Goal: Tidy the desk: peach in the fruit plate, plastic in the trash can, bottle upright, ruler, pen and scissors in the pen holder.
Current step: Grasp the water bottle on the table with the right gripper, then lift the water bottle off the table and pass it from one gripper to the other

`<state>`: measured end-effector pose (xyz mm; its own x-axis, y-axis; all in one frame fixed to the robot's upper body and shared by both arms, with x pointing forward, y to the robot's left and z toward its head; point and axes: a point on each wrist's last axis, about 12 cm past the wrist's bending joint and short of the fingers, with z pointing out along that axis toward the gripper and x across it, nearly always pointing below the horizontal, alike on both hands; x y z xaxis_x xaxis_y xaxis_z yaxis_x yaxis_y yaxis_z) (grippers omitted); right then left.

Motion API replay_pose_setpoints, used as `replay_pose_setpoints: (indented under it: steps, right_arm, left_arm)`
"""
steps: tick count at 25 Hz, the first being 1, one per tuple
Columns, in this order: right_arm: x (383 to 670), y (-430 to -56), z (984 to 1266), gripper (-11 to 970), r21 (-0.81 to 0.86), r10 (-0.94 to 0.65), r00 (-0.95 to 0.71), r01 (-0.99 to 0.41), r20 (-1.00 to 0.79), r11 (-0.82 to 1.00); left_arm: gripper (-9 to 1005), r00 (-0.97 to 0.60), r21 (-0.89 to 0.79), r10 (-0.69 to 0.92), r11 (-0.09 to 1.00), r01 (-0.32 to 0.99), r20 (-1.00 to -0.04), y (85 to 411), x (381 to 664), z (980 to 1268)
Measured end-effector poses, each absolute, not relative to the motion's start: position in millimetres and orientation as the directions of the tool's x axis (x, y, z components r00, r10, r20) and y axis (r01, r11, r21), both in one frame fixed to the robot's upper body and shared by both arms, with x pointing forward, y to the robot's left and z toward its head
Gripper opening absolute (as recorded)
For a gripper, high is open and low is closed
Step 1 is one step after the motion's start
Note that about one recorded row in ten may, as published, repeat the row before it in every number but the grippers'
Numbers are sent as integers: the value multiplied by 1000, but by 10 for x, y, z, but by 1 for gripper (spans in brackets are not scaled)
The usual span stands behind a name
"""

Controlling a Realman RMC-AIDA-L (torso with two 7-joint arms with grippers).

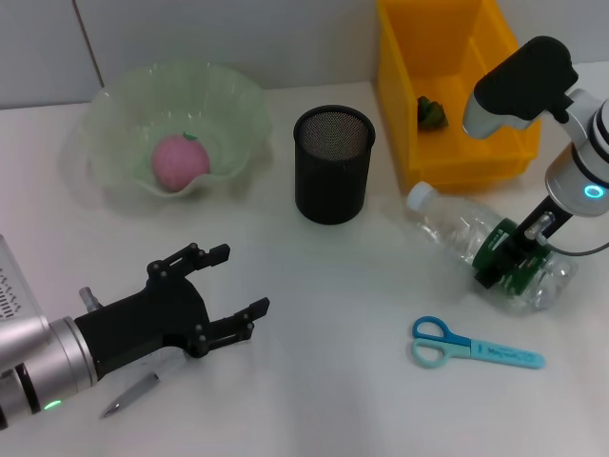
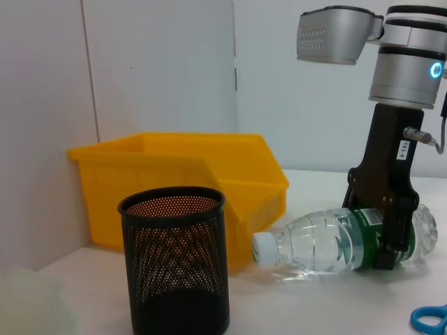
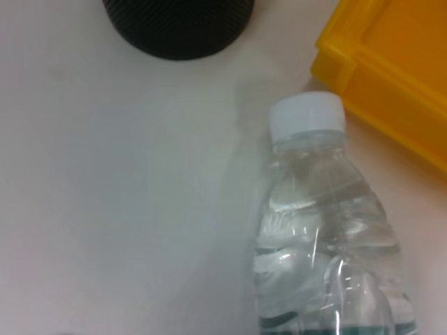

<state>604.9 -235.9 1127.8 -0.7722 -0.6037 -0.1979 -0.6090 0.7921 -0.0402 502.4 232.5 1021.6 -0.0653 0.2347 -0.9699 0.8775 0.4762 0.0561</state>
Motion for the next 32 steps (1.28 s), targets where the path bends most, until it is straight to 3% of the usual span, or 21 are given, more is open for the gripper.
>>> replay_pose_setpoints:
  steps: [12,21,32]
  right_arm:
    - [5981,-2357,11275,794,-14,-599,-762,-615,-246,788]
    - [5731,-2438,11386,794,-7,-590,-704,-640,-397,768]
    - [5509,-2575,11291,775,57,-546,-672,-655,-500,754]
  left_arm:
    - [840,-66,55,233,476,878,-970,2320,5022,10216]
    - [841,-66,54,231,475,878,-971,2319,5021,10218]
    - [841,-62,52,225,469,882,-972,2315,5015,10226]
